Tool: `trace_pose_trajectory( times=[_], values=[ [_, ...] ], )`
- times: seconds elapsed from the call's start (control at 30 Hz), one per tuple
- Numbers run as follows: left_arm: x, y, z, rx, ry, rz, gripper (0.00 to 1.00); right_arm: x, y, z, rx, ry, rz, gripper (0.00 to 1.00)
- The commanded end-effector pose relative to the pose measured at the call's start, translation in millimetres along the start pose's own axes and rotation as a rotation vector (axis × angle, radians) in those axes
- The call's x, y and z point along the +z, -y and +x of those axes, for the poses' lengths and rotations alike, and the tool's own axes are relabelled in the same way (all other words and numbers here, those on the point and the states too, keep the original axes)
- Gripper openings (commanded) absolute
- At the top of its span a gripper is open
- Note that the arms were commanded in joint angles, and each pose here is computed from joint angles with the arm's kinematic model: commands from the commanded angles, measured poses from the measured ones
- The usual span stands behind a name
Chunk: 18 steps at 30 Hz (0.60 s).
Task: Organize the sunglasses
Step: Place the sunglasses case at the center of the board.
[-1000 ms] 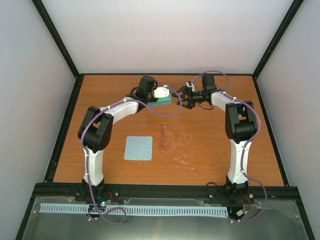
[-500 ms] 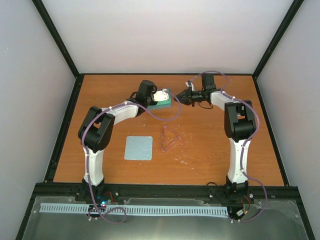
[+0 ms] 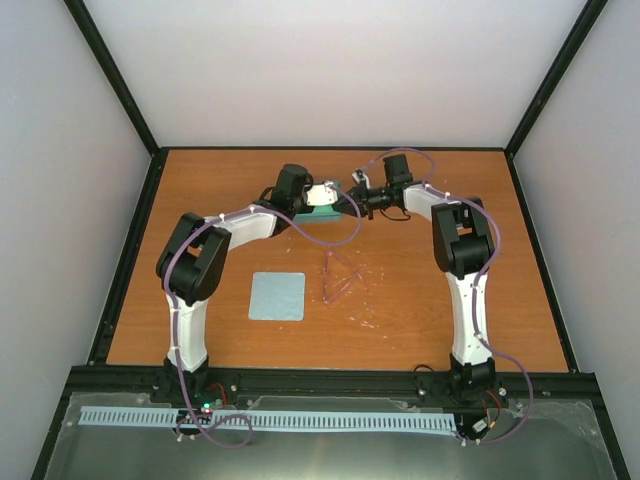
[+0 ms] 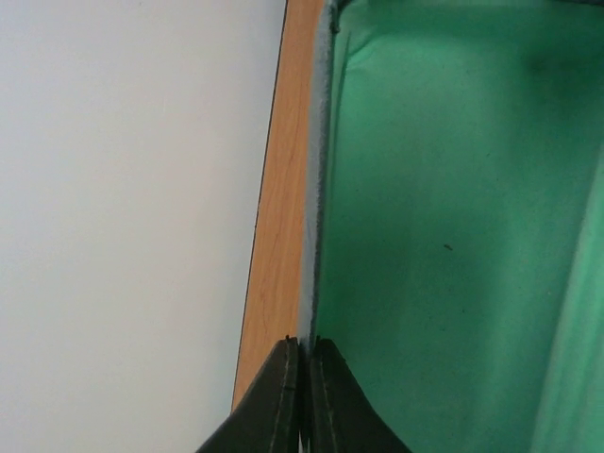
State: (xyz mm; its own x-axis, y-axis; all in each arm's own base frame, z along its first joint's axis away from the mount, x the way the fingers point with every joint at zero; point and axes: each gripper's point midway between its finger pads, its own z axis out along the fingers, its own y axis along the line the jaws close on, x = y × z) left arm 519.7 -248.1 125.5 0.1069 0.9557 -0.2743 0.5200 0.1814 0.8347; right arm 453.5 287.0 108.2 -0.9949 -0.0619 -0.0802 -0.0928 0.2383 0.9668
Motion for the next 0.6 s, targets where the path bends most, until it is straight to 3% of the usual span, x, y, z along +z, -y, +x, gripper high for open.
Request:
trace_pose_trajectory(
  times=[0.0,0.4,0.57],
  values=[
    [-6,-20,-22,-0.053,0.079,-0.076,0.07,14,22,16,0.047,-0.06,0.016,0.11],
    [-13,8,-29,-0.087,0.095,-0.06,0.13,23,65,33,0.084,-0.079,0.1,0.1],
    [-19,7,-30,-0.098,0.088,-0.065,0.21,22,74,35,0.09,-0.073,0.131,0.1]
  ],
)
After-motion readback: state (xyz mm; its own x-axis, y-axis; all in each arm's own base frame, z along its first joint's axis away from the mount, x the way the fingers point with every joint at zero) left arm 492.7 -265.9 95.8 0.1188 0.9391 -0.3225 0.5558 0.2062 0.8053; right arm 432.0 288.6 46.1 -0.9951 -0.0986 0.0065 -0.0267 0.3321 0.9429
